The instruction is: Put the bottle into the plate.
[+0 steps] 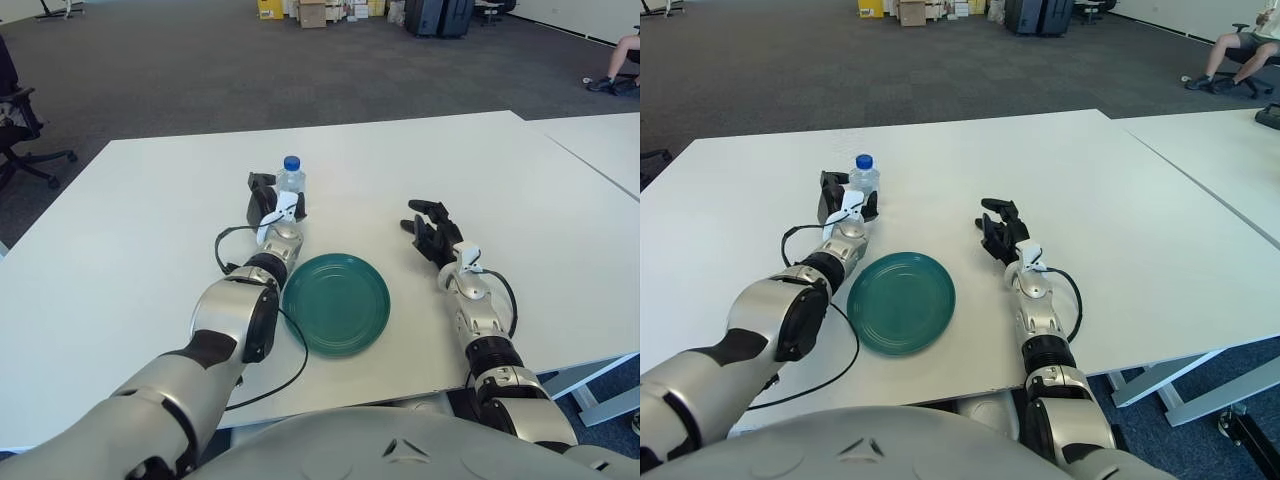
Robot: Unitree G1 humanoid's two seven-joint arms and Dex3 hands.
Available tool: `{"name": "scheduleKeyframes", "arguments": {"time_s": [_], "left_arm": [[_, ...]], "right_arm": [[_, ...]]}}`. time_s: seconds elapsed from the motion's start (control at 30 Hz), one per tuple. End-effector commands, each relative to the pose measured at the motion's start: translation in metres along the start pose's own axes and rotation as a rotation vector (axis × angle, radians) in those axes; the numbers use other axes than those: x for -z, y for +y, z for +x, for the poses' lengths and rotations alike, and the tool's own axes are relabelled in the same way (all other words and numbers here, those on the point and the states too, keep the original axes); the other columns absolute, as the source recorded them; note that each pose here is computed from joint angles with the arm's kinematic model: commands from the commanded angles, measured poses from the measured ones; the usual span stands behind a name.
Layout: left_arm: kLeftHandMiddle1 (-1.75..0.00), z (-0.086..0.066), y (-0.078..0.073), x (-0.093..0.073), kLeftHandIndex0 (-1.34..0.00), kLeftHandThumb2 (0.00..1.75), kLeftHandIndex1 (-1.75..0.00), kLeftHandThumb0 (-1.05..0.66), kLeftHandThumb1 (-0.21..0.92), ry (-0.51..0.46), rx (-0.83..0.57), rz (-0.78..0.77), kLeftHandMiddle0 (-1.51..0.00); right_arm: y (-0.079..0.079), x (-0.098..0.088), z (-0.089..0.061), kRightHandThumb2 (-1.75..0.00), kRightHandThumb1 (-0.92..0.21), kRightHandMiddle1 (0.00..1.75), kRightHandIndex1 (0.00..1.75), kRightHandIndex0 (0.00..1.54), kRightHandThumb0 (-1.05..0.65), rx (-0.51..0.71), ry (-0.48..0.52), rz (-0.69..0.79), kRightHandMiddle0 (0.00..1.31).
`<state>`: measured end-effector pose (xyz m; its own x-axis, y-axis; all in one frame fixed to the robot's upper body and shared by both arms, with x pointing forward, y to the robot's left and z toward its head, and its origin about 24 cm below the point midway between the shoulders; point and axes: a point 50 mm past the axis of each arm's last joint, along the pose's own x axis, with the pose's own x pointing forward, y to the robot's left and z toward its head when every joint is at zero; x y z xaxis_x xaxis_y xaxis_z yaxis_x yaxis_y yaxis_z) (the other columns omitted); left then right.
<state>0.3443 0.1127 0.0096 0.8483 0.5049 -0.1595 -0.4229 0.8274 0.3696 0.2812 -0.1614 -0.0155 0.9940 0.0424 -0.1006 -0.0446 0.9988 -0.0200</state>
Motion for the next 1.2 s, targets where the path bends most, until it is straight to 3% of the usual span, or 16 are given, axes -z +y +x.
{"name": "scheduleKeyframes", "arguments": {"time_s": [0.0,0.77,1.17], "left_arm": [[-1.75,0.01,0.005,-0.039,-0.58,1.25,-1.75,-0.46,0.36,-0.12,-0.053,-0.11,-1.18],[-1.75,0.013,0.012,-0.069,-0.6,1.29,-1.75,-0.48,0.32,-0.24,-0.126,-0.283,-1.18],[-1.75,0.01,0.012,-0.074,-0.62,1.32,-1.75,-0.48,0.3,-0.278,-0.134,-0.298,-1.19]], "right_arm": [[0.001,-0.005,0.003,-0.76,-0.92,1.03,0.65,0.33,-0.68,-0.004,-0.016,-0.005,0.0],[0.002,-0.006,0.004,-0.75,-0.92,1.04,0.67,0.35,-0.65,-0.003,-0.024,-0.008,0.0],[0.002,-0.007,0.004,-0.75,-0.92,1.04,0.68,0.34,-0.65,-0.006,-0.026,-0.005,0.0]]}}
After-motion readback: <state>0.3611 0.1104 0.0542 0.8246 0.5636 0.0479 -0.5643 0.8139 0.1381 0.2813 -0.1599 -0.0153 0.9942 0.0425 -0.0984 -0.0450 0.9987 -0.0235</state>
